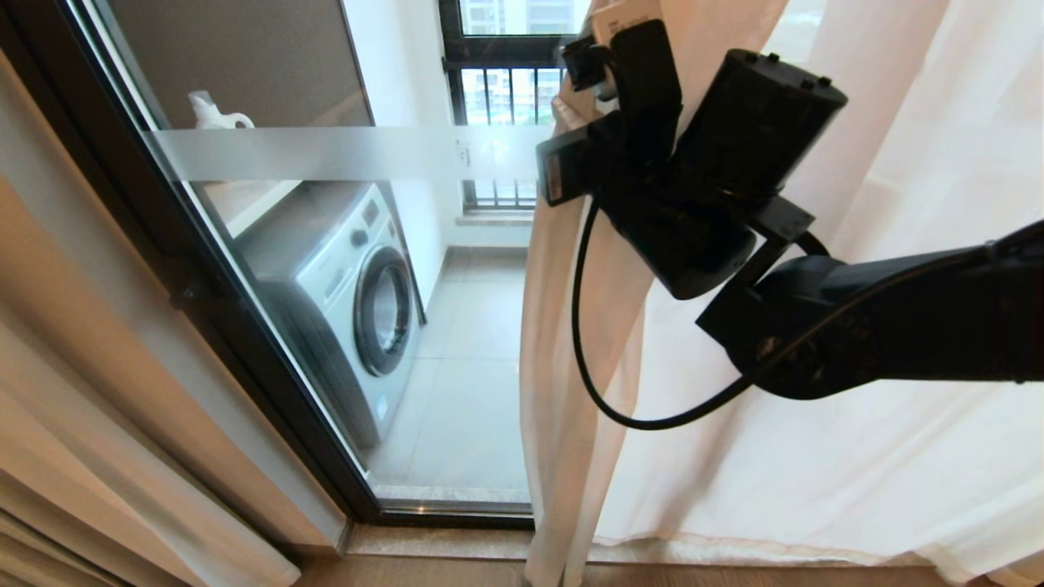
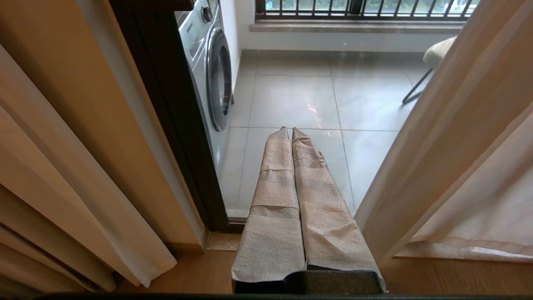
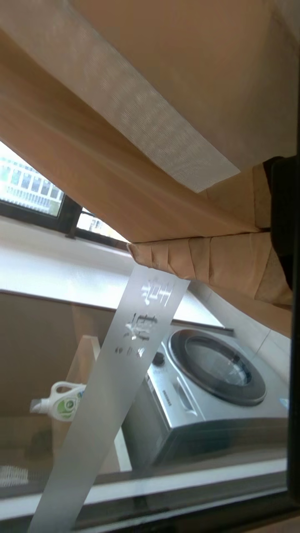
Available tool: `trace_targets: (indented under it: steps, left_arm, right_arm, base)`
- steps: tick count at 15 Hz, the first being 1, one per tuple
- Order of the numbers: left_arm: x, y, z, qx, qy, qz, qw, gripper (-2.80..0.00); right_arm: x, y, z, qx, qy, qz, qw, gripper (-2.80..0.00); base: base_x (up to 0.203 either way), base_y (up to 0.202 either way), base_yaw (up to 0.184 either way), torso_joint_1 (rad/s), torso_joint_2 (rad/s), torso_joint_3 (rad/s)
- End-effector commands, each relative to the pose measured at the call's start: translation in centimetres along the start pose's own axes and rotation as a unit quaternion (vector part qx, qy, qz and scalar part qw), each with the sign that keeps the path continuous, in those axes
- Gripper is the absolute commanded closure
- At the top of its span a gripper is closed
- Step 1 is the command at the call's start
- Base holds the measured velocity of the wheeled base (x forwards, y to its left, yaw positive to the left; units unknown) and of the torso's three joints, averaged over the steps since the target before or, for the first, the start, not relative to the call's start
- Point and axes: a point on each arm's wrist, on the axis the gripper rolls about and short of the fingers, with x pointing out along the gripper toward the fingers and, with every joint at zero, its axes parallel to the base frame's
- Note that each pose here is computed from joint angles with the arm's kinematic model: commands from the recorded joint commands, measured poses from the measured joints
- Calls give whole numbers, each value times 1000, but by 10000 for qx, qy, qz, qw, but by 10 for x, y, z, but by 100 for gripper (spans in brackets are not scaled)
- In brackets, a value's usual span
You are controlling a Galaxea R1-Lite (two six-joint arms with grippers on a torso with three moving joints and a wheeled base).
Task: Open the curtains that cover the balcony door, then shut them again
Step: Close the inner curtains on both sides
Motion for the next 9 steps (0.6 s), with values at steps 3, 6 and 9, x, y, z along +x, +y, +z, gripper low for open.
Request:
trace_targets:
  steps: [3, 6, 9]
  left_arm:
    - [0, 0, 0, -3, -3, -1, 10000, 0]
    - [0, 0, 0, -3, -3, -1, 10000, 0]
    - [0, 0, 0, -3, -7, -1, 10000, 0]
  right_arm:
    - [-2, 11, 2, 61, -105, 73, 9999, 0]
    - [-4, -1, 12, 104, -169, -149, 9997, 0]
    - [-5, -32, 25, 80, -264, -558, 9981, 0]
  base:
    - [0, 0, 0, 0, 0, 0]
    - [0, 0, 0, 0, 0, 0]
    - [0, 0, 0, 0, 0, 0]
